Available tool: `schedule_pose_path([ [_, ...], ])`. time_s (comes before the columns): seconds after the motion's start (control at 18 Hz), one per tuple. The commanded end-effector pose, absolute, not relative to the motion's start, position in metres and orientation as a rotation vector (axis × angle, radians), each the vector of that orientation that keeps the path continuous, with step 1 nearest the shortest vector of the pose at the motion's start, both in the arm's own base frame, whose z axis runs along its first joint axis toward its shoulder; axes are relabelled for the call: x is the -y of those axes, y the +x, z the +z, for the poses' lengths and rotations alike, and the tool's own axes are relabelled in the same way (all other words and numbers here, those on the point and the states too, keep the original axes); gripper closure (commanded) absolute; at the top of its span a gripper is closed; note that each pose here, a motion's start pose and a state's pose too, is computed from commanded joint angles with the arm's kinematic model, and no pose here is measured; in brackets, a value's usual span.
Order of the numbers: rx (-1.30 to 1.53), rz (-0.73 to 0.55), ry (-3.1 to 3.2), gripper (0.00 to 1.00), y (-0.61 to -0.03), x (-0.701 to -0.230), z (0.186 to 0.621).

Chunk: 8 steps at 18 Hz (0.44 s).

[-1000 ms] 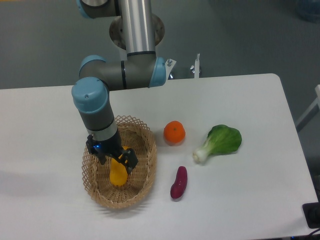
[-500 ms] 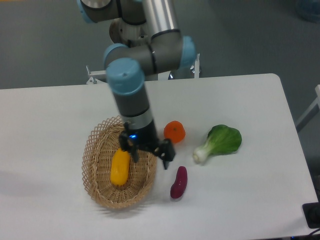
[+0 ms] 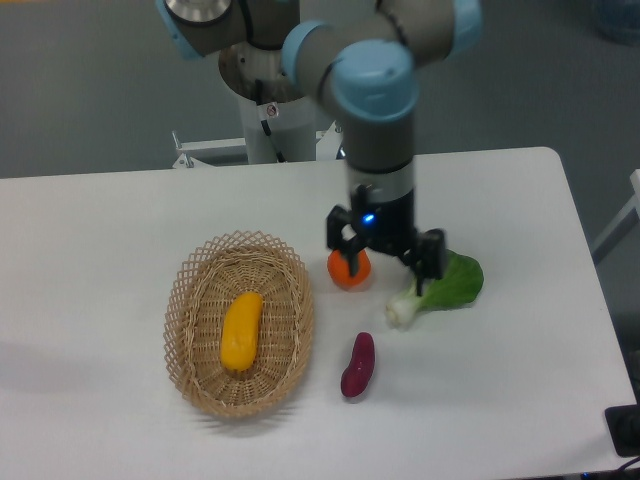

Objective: Place the mango in the basket

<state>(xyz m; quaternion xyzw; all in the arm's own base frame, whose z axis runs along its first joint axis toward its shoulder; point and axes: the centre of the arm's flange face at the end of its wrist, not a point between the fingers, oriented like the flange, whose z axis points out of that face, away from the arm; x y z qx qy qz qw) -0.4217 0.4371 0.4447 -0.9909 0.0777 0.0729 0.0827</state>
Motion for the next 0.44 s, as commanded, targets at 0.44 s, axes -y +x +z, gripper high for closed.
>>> schedule_pose_path([
  [0.44, -0.382, 0.236, -2.966, 0.0, -0.451, -0.4, 0.449],
])
